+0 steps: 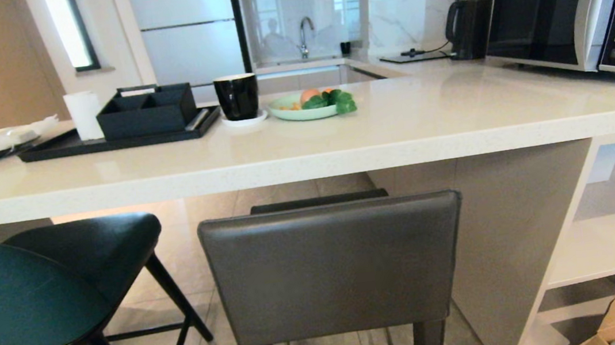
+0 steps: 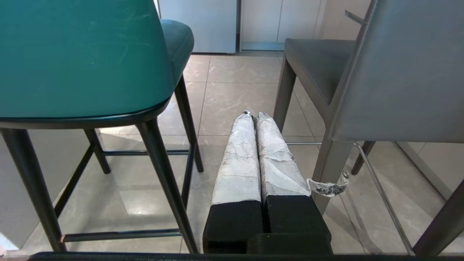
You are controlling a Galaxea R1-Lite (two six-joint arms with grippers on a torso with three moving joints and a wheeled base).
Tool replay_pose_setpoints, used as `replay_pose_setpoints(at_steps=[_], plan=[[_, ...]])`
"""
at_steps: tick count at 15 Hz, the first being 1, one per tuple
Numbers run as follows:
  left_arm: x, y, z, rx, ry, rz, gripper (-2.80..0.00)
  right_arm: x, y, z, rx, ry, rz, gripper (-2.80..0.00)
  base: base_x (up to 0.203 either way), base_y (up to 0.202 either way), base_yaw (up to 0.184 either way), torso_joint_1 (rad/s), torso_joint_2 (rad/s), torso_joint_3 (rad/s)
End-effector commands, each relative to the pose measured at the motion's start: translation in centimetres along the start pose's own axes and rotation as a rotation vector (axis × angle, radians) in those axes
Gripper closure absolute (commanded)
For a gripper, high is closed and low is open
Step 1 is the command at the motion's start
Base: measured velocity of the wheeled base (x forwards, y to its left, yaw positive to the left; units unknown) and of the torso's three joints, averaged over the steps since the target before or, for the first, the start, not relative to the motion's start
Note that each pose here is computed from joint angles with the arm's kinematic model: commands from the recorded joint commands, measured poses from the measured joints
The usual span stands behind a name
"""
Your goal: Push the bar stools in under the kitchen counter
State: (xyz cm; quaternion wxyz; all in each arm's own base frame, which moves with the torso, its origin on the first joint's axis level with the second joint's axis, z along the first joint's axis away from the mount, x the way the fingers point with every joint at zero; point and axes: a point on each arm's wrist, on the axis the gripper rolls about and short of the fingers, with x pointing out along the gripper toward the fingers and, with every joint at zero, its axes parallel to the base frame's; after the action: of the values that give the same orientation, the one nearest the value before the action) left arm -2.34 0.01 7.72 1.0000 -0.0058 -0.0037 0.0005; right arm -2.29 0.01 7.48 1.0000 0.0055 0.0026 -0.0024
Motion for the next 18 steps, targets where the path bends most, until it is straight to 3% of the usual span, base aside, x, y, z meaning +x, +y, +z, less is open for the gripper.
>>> replay_pose_setpoints(at_steps=[1, 5, 6, 16, 18], plan=[[0.0, -0.01, 0.03, -0.001, 0.001, 0.0, 0.0, 0.0, 0.0, 0.0, -0.003, 0.0, 0.0, 0.0, 0.0, 0.0, 0.0, 0.0, 0.0, 0.0], [0.01, 0.0, -0.01, -0.004, 0.003, -0.001, 0.0, 0.01, 0.0, 0.0, 0.0, 0.001, 0.0, 0.0, 0.0, 0.0, 0.0, 0.0, 0.0, 0.0], [0.01, 0.0, -0.01, -0.004, 0.003, -0.001, -2.8, 0.02, 0.0, -0.03, -0.002, 0.001, 0.0, -2.8, 0.0, 0.0, 0.0, 0.0, 0.0, 0.0], [0.01, -0.04, -0.06, 0.036, 0.003, -0.016, -2.8, -0.02, 0.02, 0.02, -0.03, -0.001, 0.011, -2.8, 0.0, 0.0, 0.0, 0.0, 0.0, 0.0], [-0.06, -0.05, 0.19, 0.073, -0.008, -0.021, -2.8, -0.12, 0.01, 0.4, -0.033, -0.015, 0.004, -2.8, 0.0, 0.0, 0.0, 0.0, 0.0, 0.0]])
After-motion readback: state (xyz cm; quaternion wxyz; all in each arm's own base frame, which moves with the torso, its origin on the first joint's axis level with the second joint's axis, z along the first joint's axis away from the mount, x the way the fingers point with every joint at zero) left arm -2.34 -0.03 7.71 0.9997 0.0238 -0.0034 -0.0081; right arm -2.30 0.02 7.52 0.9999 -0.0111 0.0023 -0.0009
